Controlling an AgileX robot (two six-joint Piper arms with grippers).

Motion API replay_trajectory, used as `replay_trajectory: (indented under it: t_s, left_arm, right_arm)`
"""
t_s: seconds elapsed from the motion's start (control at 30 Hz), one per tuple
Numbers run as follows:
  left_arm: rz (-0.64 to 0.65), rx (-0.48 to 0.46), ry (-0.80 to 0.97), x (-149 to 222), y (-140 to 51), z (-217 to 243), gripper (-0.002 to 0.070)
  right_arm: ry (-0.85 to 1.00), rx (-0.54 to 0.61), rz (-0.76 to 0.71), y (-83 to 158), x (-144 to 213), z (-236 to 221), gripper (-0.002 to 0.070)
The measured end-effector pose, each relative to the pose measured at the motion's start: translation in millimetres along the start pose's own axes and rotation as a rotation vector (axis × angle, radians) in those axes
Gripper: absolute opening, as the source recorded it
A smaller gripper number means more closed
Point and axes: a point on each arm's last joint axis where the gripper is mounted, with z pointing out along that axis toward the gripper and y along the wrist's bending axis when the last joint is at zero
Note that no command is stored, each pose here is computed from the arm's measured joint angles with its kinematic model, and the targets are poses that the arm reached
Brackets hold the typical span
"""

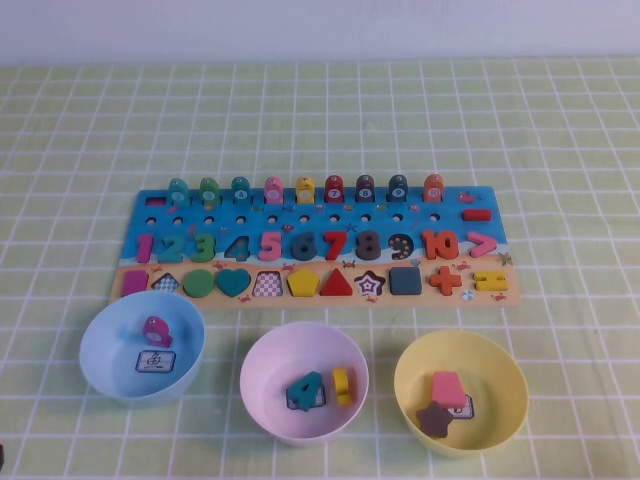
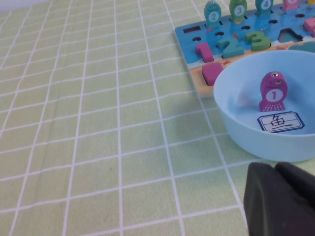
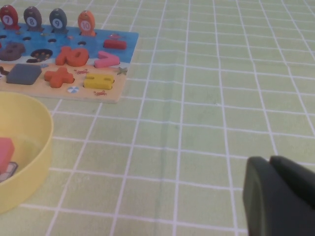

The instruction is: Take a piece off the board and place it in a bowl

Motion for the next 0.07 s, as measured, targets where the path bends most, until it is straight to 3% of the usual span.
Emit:
replay_trajectory:
  t_s: [0.07]
  left_arm:
    - [0.0,0.0,0.0,0.0,0.0,0.0,-0.0005]
  right_arm:
    - [0.002,0.0,0.0,0.0,0.2,0.0,-0.0016]
